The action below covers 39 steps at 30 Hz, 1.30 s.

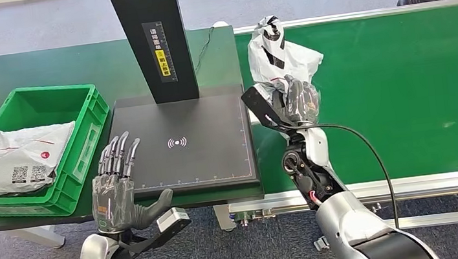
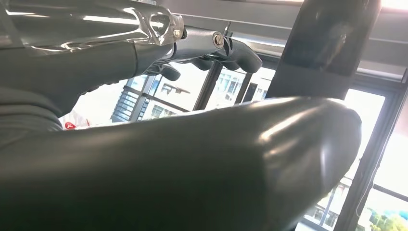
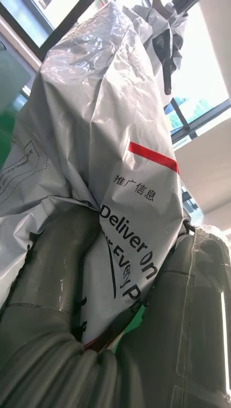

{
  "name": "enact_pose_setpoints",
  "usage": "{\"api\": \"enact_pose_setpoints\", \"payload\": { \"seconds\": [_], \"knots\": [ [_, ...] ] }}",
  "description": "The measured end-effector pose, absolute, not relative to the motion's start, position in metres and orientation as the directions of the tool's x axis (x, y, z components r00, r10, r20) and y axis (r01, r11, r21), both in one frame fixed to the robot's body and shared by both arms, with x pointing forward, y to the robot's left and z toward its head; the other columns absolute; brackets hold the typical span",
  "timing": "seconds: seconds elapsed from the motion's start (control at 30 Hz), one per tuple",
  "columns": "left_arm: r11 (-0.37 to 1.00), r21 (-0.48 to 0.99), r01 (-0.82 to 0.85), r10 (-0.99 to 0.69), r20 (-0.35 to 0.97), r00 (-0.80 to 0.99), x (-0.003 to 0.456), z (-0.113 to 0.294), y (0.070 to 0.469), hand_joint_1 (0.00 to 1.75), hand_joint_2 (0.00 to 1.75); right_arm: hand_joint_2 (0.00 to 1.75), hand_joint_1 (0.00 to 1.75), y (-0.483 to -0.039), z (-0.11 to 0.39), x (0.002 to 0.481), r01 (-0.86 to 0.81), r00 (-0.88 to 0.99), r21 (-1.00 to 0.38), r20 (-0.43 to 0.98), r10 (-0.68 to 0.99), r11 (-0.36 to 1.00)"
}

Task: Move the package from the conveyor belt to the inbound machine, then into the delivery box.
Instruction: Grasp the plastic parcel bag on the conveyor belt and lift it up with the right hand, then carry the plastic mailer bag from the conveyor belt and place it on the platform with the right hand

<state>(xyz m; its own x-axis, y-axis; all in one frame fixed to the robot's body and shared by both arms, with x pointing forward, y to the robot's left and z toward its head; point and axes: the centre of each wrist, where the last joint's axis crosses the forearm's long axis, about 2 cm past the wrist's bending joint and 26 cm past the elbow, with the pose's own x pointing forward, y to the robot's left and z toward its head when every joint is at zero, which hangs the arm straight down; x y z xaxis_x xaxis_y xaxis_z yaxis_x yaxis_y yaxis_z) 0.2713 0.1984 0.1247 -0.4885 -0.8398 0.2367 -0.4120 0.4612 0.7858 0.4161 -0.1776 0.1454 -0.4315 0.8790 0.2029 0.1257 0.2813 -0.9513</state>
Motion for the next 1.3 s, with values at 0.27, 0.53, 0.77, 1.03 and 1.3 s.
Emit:
{"api": "enact_pose_setpoints", "payload": {
  "seconds": [0.27, 0.53, 0.77, 1.03, 1.3],
  "knots": [
    [0.461, 0.776, -0.43, -0.845, 0.236, -0.48, 0.27, 0.129, 0.2, 0.0, 0.0, 1.75, 1.75, -0.154, 0.148, 0.41, 0.135, -0.531, -0.966, 0.117, 0.839, 0.22],
    [0.46, 0.757, -0.464, -0.853, 0.232, -0.468, 0.271, 0.138, 0.204, 0.0, 0.0, 1.75, 1.75, -0.1, 0.137, 0.377, 0.211, -0.752, -0.968, -0.07, 0.656, 0.139],
    [0.457, 0.751, -0.477, -0.858, 0.232, -0.458, 0.273, 0.14, 0.208, 0.0, 0.0, 1.75, 1.75, -0.083, 0.136, 0.366, 0.221, -0.797, -0.966, -0.099, 0.595, 0.136],
    [0.456, 0.749, -0.48, -0.859, 0.231, -0.456, 0.273, 0.141, 0.209, 0.0, 0.0, 1.75, 1.75, -0.078, 0.136, 0.362, 0.228, -0.812, -0.965, -0.115, 0.572, 0.13],
    [0.455, 0.745, -0.487, -0.864, 0.236, -0.446, 0.274, 0.142, 0.211, 0.0, 0.0, 1.75, 1.75, -0.073, 0.135, 0.357, 0.226, -0.832, -0.964, -0.114, 0.543, 0.143]
  ]
}}
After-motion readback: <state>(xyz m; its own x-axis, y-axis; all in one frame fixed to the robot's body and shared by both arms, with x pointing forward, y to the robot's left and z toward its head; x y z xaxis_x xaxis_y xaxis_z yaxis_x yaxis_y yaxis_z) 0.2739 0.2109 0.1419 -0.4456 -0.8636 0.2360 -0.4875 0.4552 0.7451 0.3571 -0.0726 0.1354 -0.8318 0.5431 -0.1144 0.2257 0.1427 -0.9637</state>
